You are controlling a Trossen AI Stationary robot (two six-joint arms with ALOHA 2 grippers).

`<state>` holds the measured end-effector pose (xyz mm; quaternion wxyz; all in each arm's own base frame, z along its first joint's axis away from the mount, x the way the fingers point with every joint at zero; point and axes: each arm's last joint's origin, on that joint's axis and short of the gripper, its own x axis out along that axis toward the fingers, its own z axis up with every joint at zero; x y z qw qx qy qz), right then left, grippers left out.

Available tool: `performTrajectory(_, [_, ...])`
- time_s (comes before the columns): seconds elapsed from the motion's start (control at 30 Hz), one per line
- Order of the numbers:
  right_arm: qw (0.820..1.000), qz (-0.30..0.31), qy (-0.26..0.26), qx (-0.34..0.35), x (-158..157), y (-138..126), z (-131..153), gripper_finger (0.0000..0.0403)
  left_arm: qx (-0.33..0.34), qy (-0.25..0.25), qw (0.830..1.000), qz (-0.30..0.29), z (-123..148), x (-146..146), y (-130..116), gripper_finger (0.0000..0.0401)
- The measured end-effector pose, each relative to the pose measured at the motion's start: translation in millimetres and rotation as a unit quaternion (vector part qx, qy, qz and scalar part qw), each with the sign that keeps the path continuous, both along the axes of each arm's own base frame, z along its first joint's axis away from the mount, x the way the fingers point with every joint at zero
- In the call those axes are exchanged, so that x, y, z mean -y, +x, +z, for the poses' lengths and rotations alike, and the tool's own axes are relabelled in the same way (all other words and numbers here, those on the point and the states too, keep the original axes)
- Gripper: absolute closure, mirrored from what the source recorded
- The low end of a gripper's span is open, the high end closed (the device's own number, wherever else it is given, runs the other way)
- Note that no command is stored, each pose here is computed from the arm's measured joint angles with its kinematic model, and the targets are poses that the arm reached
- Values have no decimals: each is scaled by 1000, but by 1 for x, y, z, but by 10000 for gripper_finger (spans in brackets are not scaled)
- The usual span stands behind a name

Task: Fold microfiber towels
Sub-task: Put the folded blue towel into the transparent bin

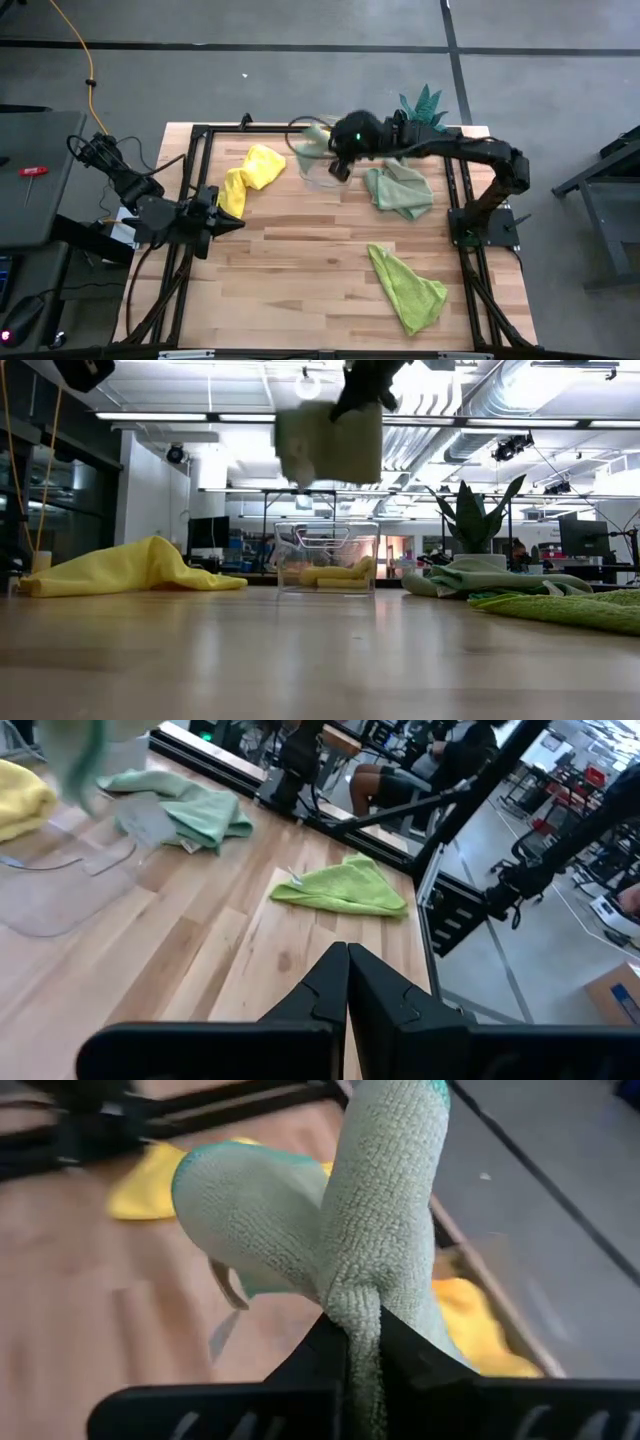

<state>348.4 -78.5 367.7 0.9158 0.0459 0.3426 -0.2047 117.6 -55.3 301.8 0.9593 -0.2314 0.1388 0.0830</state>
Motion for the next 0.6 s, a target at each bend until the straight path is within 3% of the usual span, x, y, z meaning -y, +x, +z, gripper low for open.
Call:
performTrajectory(0.33, [995, -44, -60, -65, 80, -11, -19, 403, 2, -27, 999, 43, -1, -6, 4, 401])
performTrajectory(0.6, [992, -59, -57, -98, 111, 4, -54, 403, 6, -46, 996, 78, -1, -11, 8, 401])
